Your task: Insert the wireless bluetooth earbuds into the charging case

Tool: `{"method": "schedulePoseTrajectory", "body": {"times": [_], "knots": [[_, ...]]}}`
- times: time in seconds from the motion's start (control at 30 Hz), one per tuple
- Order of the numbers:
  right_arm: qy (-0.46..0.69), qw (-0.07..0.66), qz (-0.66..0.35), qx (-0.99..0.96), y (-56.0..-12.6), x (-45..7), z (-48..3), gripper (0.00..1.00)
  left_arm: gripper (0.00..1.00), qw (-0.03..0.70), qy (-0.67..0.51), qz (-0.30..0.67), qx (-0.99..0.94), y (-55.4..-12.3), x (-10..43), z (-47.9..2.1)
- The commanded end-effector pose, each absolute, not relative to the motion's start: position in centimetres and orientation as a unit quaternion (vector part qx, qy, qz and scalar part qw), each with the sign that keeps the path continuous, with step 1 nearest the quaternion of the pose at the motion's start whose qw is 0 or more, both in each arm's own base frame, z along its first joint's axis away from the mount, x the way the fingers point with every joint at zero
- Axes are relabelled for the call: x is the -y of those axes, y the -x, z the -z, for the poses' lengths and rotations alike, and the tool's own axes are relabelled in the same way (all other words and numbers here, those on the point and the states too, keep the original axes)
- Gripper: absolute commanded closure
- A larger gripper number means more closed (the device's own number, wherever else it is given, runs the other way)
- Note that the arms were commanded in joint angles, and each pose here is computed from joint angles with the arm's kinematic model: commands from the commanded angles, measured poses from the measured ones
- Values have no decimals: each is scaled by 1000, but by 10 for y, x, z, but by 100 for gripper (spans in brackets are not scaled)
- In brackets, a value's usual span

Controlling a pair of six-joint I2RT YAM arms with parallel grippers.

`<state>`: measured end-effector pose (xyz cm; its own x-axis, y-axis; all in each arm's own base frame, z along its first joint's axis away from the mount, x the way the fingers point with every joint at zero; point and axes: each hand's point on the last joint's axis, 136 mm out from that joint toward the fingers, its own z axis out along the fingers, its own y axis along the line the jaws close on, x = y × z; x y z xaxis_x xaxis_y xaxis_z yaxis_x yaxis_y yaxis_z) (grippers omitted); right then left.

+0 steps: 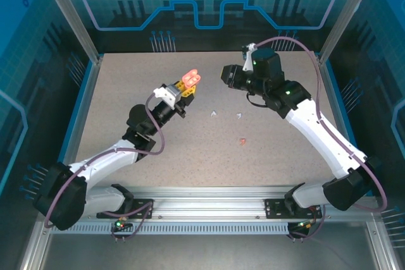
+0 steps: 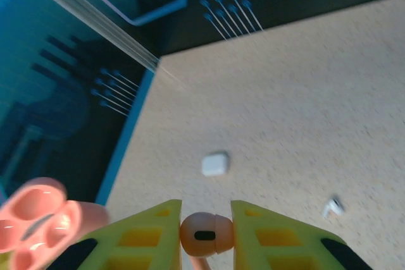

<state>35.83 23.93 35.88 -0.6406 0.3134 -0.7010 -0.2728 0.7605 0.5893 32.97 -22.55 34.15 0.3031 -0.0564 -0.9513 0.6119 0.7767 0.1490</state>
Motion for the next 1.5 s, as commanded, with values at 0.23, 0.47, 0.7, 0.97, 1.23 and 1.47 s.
{"method": "schedulePoseTrajectory", "body": {"times": [0.23,0.47,0.7,0.97,1.23,1.47], "knots": [[79,528,-453,-714,-336,-274,-451,77,100,782,-256,223,-522,-340,242,-366],[124,570,-470,-662,-313,-301,-453,76,100,782,-243,236,-523,-342,246,-371],[134,603,-456,-641,-306,-317,-442,77,100,782,-234,244,-523,-341,248,-376],[121,613,-438,-647,-312,-314,-433,77,100,780,-230,252,-524,-340,249,-378],[110,618,-421,-655,-322,-313,-422,77,100,779,-229,258,-524,-339,251,-379],[104,608,-420,-666,-329,-315,-409,78,100,779,-230,259,-523,-337,252,-382]]}}
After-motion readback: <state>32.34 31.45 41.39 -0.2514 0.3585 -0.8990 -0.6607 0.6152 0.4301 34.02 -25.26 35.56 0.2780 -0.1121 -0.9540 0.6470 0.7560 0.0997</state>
